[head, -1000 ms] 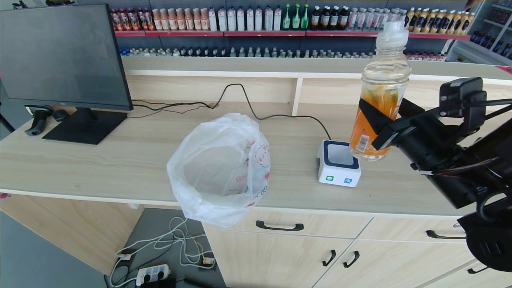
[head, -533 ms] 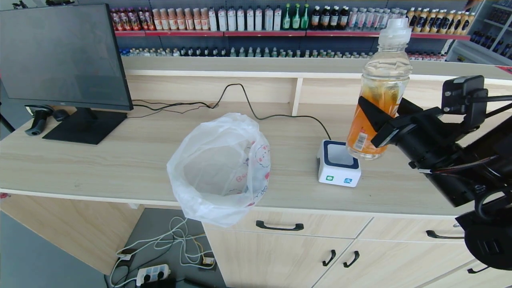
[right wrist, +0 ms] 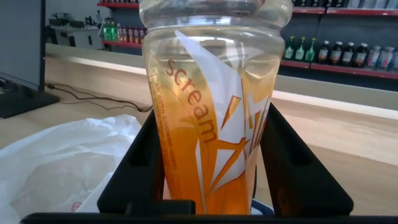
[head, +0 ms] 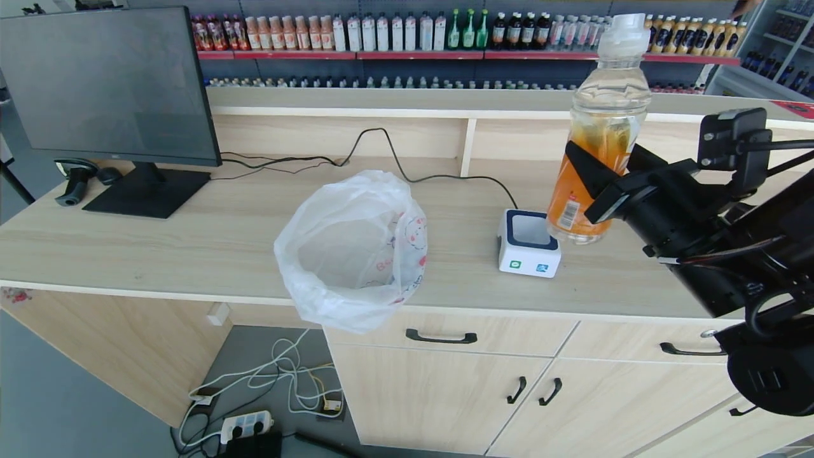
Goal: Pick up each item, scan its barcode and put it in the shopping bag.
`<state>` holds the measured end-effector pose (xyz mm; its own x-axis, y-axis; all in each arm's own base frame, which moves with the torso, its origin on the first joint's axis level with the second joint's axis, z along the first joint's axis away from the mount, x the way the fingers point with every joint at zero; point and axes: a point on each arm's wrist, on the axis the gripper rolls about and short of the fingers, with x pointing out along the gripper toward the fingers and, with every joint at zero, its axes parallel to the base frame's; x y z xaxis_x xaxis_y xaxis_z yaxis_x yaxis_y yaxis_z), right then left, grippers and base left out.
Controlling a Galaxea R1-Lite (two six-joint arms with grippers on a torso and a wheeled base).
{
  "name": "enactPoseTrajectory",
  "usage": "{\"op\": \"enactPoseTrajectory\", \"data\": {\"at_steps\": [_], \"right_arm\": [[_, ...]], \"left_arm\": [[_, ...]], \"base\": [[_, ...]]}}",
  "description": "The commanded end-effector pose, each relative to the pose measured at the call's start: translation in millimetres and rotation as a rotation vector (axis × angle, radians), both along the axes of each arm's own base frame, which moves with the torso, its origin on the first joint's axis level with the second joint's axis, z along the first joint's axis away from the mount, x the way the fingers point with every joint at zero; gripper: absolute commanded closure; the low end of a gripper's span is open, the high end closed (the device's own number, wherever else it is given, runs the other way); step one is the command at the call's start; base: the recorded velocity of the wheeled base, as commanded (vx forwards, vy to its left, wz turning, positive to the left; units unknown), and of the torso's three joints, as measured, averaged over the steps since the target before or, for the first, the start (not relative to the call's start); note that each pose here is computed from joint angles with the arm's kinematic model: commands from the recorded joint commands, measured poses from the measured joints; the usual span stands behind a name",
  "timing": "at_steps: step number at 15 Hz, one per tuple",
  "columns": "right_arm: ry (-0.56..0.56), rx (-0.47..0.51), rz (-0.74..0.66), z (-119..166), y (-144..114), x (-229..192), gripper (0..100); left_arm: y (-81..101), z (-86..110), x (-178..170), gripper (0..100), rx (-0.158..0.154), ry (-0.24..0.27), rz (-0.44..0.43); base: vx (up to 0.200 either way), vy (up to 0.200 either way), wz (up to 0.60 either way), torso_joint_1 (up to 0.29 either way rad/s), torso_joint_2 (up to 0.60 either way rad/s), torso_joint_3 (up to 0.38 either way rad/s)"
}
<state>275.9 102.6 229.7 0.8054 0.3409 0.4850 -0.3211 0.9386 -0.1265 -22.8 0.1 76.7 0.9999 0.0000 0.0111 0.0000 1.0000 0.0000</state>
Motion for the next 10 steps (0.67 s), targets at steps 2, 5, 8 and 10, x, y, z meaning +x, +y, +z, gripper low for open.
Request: {"op": "enactPoseTrajectory", "data": {"at_steps": [2,5,8,10], "right_arm": [[-0.002,-0.001,0.0,-0.9,0.9,1.2,100],[-0.003,-0.001,0.0,-0.6,0.9,1.3,100],[0.001,-0.002,0.0,-2.1,1.6,3.2,100],[0.001,-0.002,0.0,-2.2,1.8,3.6,100]], "left_arm": [[0.0,0.1,0.0,0,0.0,-0.001,0.0],[0.0,0.1,0.0,0,0.0,-0.001,0.0],[0.0,0.1,0.0,0,0.0,-0.001,0.0],[0.0,0.1,0.0,0,0.0,-0.001,0.0]], "base": [[0.0,0.0,0.0,0.0,0.0,0.0],[0.0,0.0,0.0,0.0,0.0,0.0],[0.0,0.0,0.6,0.001,0.0,0.002],[0.0,0.0,0.6,-0.002,0.0,0.002]]}}
